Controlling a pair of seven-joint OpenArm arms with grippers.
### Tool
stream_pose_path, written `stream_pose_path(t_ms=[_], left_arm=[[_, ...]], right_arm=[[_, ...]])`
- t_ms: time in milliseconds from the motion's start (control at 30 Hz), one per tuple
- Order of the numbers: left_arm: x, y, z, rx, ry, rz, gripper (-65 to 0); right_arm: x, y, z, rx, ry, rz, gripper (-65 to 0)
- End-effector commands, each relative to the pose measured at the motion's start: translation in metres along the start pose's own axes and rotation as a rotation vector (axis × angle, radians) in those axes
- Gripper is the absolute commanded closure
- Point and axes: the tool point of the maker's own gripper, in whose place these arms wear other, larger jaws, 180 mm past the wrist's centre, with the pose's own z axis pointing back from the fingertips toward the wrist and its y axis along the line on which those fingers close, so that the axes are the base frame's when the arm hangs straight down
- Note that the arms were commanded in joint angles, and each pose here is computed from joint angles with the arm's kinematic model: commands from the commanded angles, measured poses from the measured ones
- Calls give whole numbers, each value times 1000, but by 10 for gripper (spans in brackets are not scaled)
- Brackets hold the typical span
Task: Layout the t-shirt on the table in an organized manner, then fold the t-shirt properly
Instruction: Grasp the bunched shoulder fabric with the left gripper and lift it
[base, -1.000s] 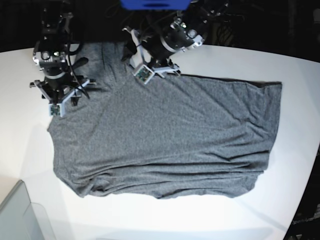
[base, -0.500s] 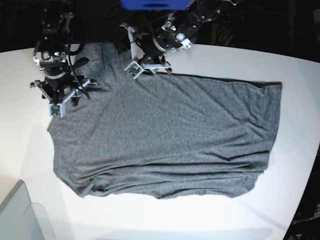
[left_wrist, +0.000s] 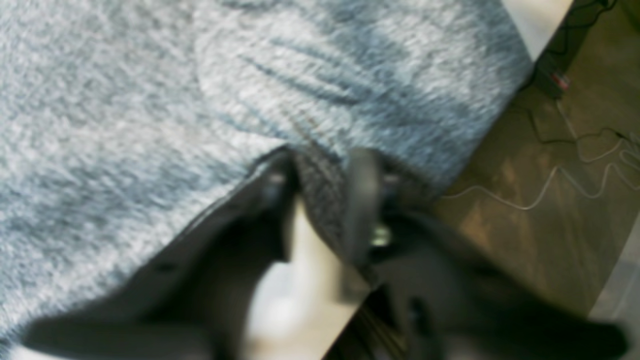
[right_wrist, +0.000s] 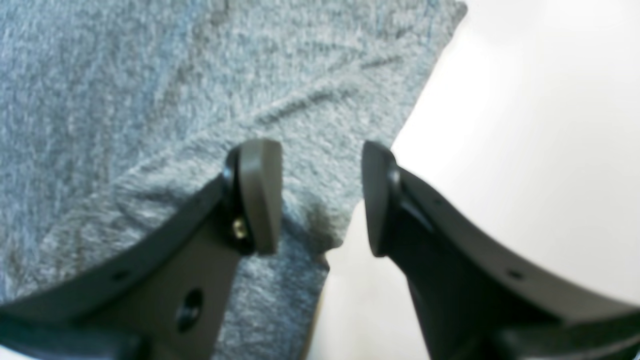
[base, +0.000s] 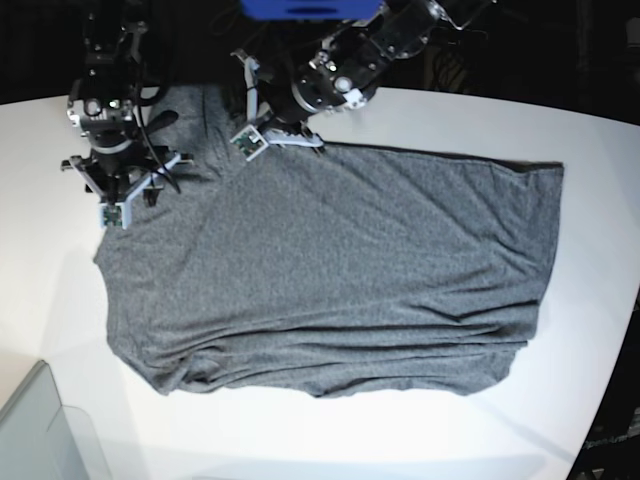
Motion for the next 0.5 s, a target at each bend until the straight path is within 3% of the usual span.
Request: stream_pose_path(t_ms=[0,67,200,333,467], left_arm=[[6,6,1,13,-11,7,-86],[8,19,3,41,-16,29,0],[17,45,11,104,-51,72,0],[30,69,22,161,-91,100,-1],[42,89,24,195,-111,86,-1]], right_arm=[[11,-4,2,-11,-41,5,-271],[11,-4,2,-11,-41,5,-271],[11,-1,2,3,-41,17,-271],[10,13,3,84,-38,90,-268],[3,25,6,119,-27,95,-269]])
